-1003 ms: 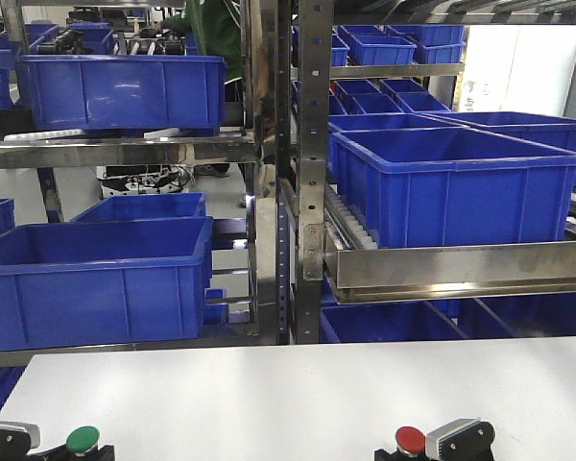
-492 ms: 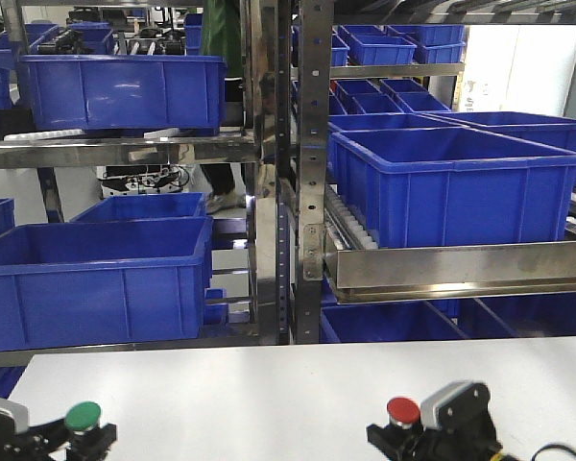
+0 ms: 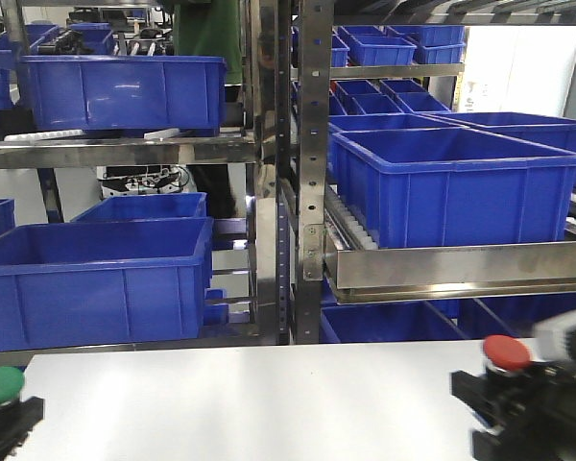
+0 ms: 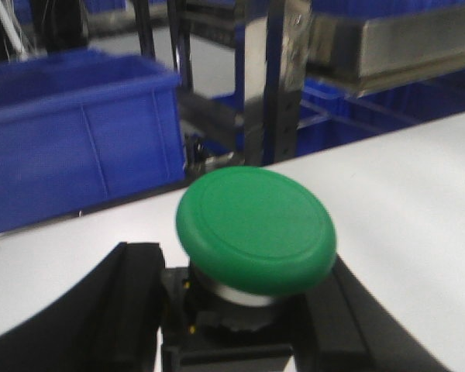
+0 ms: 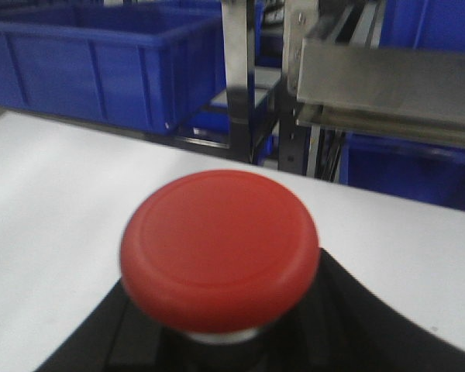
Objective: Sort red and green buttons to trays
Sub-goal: 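Lift both held button switches off the table, then drive the base to the counter with the green and red trays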
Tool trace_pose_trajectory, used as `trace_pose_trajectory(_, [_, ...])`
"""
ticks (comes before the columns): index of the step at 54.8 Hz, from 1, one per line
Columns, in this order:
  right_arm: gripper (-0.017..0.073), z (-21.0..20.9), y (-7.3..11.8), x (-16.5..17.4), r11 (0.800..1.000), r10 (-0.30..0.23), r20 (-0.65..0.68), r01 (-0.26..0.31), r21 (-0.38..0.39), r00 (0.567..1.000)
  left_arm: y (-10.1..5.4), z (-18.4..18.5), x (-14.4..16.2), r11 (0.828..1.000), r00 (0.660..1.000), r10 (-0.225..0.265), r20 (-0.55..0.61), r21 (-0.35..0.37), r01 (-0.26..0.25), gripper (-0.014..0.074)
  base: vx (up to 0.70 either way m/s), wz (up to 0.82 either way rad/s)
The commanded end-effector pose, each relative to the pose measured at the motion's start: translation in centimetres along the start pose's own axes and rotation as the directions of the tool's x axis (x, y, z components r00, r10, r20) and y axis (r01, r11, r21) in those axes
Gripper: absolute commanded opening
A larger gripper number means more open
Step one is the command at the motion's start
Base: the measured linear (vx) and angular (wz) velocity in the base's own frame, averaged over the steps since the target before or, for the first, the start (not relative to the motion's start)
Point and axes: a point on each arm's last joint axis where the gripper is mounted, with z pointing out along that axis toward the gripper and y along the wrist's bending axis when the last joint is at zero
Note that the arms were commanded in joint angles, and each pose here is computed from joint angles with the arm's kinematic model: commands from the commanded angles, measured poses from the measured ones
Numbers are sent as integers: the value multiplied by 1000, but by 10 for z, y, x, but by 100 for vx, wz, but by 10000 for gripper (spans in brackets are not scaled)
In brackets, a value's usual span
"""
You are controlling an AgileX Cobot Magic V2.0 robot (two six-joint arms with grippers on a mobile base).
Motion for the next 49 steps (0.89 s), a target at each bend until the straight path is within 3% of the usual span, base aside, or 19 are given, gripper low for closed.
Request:
trace_pose_trajectory(1, [-8,-39,11,-13,999,-13,99,10,31,995,-14,-25,-21,998,996,2,86,65,-8,0,0,0])
trace_pose_trajectory(3, [-8,-54,14,-12,999,-8,131,1,53,991,-18,-33,-23,996,995,42,86,74,-48,0,0,0])
trace_pose_trajectory(12, [-8,-93,22,-1,992,-27,212,0,129,977,-24,-54,-22,995,996,76,53,64,-80,0,0,0])
trace_pose_trajectory(18, [-8,-101,22,3,986,-49,232,10,168,972,-25,-58,-21,988,990,138,40,62,-140,0,0,0])
trace_pose_trajectory(49, [-8,-104,22,2,985,-54,248,11,172,967,-28,-59,-21,986,990,137,39,95,-140,0,0,0])
